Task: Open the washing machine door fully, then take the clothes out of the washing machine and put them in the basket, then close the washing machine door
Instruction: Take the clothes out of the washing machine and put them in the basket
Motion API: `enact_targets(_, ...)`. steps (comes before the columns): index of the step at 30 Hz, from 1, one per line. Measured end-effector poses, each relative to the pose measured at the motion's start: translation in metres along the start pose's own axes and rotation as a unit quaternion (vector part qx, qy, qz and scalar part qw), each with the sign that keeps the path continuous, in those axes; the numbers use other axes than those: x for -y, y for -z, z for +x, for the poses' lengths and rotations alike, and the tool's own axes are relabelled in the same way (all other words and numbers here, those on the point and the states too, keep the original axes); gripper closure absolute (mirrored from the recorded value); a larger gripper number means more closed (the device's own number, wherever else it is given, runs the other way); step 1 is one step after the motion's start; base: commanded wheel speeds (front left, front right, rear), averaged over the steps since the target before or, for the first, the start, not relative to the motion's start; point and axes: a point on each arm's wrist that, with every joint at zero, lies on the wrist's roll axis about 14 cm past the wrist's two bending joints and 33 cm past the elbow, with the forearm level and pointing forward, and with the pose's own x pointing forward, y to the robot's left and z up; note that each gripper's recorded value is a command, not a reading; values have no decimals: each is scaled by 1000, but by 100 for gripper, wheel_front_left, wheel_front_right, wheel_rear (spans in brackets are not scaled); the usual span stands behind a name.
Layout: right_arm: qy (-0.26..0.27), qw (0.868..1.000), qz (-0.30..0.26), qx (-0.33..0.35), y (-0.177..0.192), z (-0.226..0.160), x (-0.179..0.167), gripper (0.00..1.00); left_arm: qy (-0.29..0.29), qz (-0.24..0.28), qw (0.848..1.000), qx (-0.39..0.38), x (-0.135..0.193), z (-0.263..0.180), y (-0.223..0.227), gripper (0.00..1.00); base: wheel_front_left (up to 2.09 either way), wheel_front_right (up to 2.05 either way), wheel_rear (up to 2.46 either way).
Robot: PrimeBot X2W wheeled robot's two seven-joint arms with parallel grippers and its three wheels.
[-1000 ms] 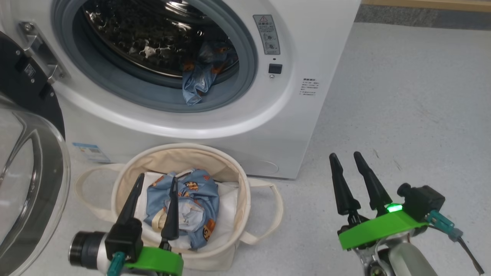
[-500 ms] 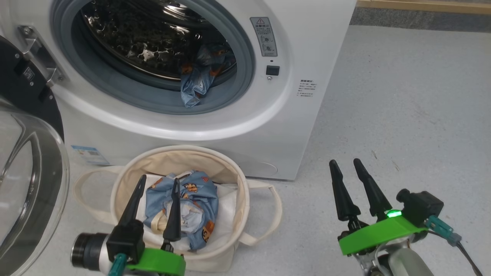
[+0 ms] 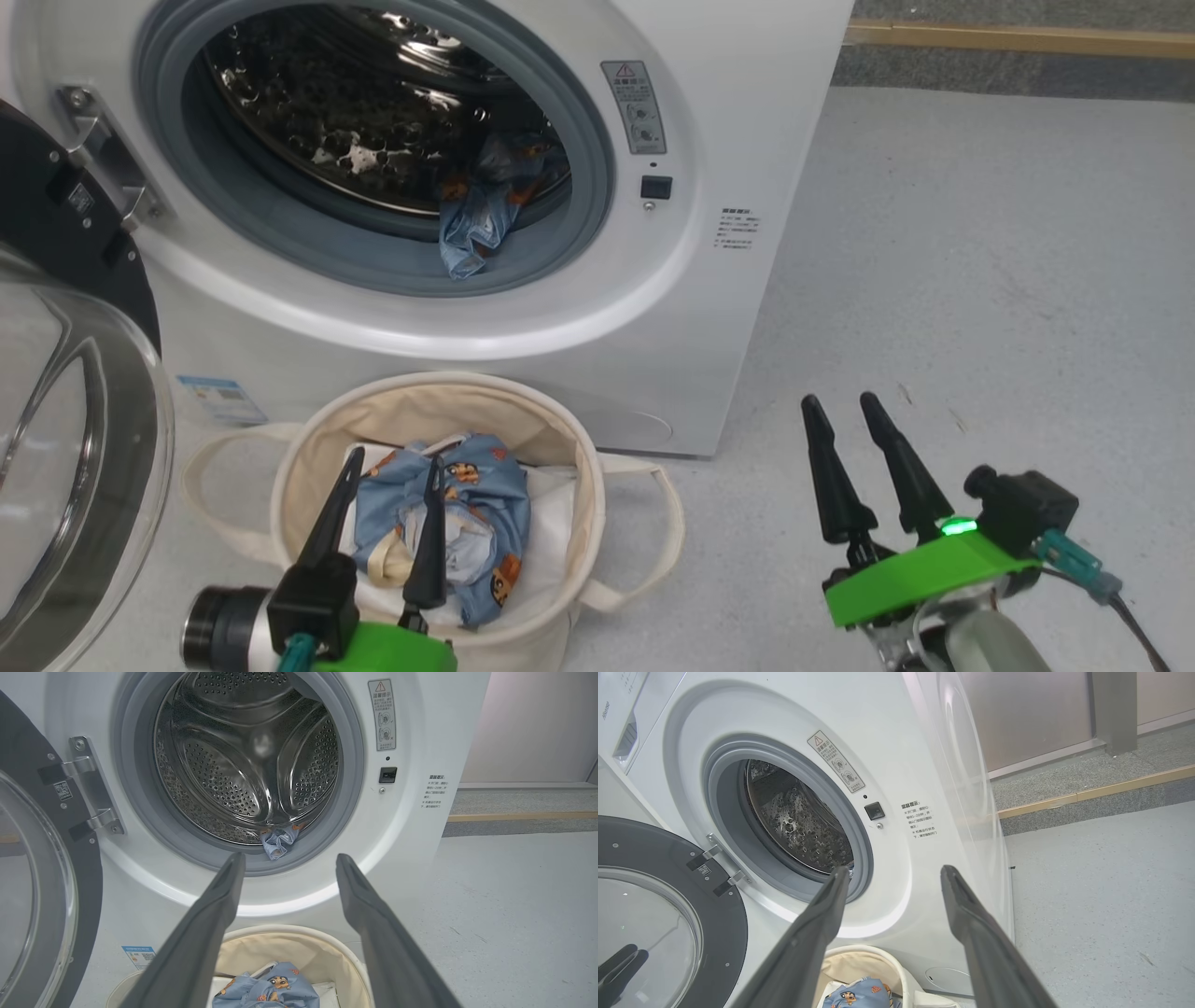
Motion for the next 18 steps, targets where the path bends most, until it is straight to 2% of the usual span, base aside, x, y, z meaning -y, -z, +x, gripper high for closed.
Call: enact_targets(18,11,1000,-2,8,-6,-23,2,0,14,0,1000,5,13,-15,-6,0,0,0,0)
